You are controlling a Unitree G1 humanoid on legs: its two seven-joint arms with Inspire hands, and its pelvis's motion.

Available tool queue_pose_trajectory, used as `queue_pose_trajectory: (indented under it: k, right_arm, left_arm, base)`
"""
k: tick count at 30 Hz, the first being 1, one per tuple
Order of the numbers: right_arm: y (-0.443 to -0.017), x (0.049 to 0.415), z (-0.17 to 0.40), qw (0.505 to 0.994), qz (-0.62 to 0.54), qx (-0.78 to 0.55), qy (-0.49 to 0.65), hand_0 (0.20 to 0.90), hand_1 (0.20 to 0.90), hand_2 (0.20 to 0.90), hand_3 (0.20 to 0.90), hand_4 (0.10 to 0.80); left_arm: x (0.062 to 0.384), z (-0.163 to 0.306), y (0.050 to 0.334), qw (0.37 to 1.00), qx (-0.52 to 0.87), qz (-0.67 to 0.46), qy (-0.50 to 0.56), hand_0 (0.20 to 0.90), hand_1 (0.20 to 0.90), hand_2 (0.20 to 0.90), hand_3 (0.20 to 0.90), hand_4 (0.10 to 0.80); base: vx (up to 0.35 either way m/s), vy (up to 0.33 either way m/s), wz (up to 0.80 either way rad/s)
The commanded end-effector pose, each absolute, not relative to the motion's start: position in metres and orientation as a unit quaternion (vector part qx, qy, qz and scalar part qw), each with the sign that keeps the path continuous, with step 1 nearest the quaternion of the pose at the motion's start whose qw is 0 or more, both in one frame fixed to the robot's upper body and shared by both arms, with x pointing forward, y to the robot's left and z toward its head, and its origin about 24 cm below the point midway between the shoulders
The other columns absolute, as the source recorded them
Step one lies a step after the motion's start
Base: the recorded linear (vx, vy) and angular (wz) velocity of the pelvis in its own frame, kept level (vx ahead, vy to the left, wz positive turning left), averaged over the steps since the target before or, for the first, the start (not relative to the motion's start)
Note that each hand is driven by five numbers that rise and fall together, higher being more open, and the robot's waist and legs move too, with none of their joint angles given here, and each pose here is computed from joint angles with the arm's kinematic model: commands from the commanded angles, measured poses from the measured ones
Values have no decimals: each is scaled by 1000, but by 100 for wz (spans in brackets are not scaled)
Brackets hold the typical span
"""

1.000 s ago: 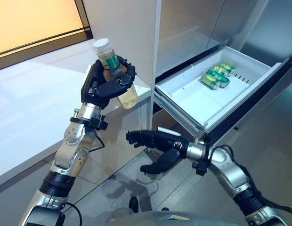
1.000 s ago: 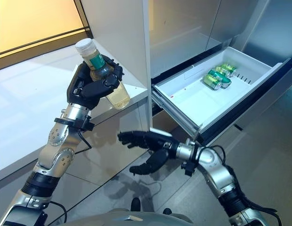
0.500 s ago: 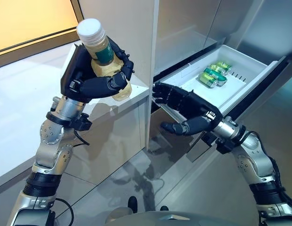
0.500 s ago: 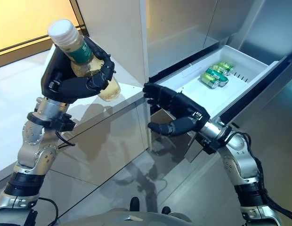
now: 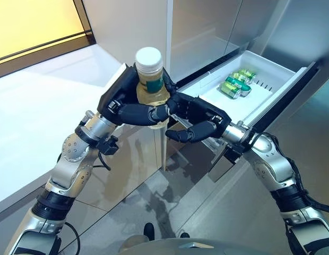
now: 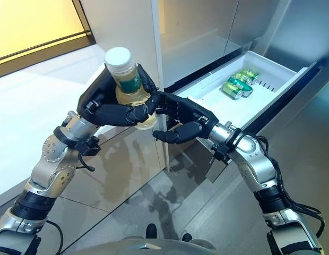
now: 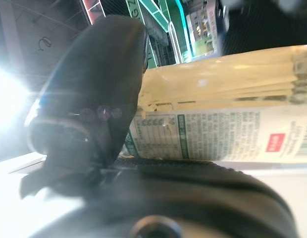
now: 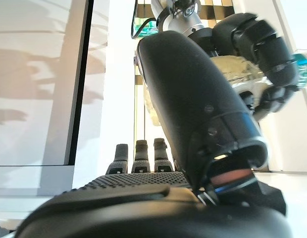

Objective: Put drinks into fridge and close the fridge

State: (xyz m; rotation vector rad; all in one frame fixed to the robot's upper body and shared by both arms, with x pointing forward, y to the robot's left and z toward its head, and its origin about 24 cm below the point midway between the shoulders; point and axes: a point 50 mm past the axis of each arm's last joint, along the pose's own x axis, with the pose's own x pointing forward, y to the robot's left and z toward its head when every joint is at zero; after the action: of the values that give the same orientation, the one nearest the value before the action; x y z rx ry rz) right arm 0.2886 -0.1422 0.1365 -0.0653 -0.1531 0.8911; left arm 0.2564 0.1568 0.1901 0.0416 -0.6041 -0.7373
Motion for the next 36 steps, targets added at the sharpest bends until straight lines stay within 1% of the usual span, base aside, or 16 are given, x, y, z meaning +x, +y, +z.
queue_pose_trajectory:
  k: [1,14,36]
  right_arm:
    - [-131,300,187,882,439,-16,-172,900,900,900,900,800]
    - [-107,305,193,862,480,-11,-165,900,900,900,900,800]
    - [-87,302,207,838,516,-25,-176,900,900,900,900,800]
  left_arm:
    - [253,257,142,814,-2,-376,-444,300,300,300,200,100]
    - [256,254,129,812,-6,-404,-421,300,300,300,200,100]
    - [263,247,116,818,7,-432,-379,300,300,300,200,100]
  base:
    - [51,-4,1]
    - [7,-1,0]
    - [13,-1,0]
